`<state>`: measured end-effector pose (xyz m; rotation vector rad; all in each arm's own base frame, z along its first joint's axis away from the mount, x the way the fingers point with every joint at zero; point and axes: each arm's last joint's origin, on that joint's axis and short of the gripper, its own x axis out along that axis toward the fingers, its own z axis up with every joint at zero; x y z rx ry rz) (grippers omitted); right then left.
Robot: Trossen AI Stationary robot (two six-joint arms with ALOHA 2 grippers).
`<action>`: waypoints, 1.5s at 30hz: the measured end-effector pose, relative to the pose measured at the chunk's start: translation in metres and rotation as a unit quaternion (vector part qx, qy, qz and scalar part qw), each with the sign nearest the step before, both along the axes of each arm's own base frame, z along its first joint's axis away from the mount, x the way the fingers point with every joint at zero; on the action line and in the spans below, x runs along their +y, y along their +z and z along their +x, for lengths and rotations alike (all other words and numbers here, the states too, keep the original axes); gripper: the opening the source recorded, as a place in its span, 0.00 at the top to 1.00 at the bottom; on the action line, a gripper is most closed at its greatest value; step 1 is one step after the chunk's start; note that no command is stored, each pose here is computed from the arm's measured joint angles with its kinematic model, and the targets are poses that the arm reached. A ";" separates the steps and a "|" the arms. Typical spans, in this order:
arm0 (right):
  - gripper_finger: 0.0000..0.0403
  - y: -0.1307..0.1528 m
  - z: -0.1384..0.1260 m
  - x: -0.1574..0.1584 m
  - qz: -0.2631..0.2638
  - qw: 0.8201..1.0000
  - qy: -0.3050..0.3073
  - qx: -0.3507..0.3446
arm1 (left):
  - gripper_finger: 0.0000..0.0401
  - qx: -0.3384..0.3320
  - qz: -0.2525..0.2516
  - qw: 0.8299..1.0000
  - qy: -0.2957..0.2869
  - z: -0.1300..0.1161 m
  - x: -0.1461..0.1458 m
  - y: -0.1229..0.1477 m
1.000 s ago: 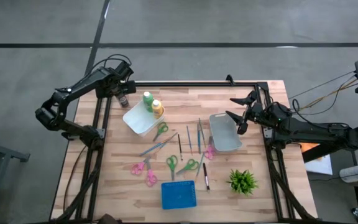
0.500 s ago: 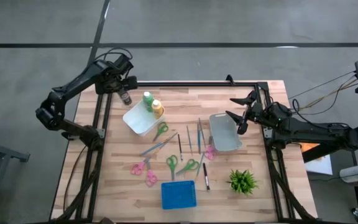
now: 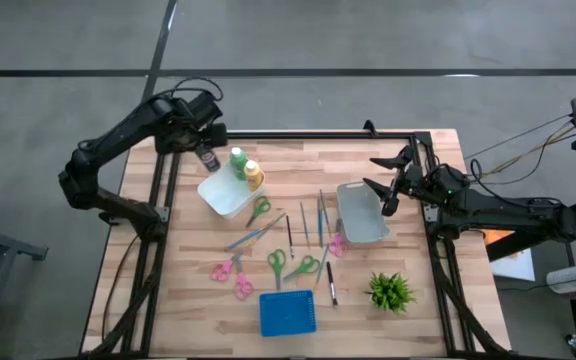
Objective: Pick & Place Paint Supplies
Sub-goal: Put the black paint bottle into the white bin
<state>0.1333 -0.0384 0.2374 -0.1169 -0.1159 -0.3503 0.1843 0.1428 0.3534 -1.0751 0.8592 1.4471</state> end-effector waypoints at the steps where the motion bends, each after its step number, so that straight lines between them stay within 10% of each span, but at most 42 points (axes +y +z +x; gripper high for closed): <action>1: 0.31 0.000 0.000 0.000 -0.001 1.000 0.000 0.000 | 0.47 -0.003 0.000 1.000 0.002 0.002 -0.004 0.000; 17: 0.31 0.000 0.000 0.000 0.000 1.000 0.000 0.000 | 0.47 -0.014 0.020 1.000 0.016 0.032 -0.052 -0.012; 45: 0.31 0.000 0.000 0.000 0.000 1.000 0.000 0.000 | 0.47 0.007 -0.012 0.999 0.033 0.034 -0.050 -0.101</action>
